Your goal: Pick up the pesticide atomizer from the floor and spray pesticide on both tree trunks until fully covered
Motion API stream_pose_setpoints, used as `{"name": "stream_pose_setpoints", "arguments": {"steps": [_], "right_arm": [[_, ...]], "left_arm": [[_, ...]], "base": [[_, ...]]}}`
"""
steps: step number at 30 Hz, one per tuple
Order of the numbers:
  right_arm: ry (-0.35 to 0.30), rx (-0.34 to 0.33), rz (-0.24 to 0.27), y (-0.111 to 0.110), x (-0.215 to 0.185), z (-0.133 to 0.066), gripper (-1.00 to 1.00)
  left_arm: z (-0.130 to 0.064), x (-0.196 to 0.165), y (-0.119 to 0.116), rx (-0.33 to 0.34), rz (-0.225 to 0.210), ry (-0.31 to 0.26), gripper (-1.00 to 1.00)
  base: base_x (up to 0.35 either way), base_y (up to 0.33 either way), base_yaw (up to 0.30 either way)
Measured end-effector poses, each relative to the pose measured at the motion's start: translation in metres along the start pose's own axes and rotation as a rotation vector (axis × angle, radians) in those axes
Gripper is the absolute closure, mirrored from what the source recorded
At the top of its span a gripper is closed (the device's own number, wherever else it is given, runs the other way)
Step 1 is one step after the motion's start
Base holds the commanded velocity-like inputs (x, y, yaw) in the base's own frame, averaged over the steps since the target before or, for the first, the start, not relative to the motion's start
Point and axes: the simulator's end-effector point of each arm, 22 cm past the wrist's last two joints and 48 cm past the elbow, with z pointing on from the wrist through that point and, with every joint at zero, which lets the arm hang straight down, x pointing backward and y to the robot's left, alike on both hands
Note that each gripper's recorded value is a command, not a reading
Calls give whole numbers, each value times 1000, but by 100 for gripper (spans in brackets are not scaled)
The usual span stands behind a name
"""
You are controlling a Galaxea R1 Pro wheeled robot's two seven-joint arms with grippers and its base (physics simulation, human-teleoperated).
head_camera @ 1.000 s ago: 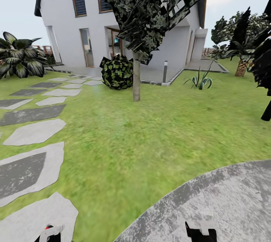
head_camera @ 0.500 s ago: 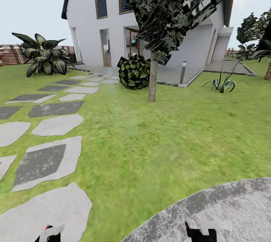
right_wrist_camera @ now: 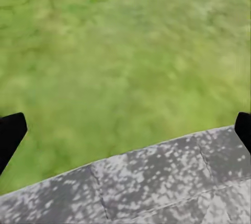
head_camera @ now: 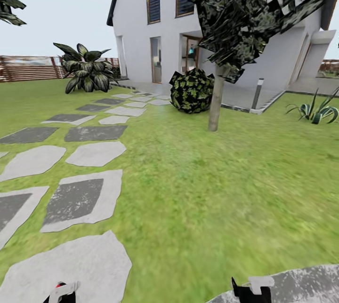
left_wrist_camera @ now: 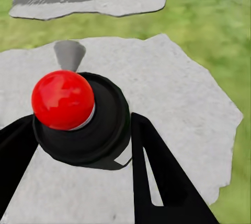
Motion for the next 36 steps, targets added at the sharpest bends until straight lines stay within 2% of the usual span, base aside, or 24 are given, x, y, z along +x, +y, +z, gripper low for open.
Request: {"name": "stream_pose_setpoints", "arguments": {"steps": [36], "right_arm": [[0,0,0,0,0,0,-100]], "left_arm": [[0,0,1,-3,-8,-1,100]], "base": [[281,212,286]]}}
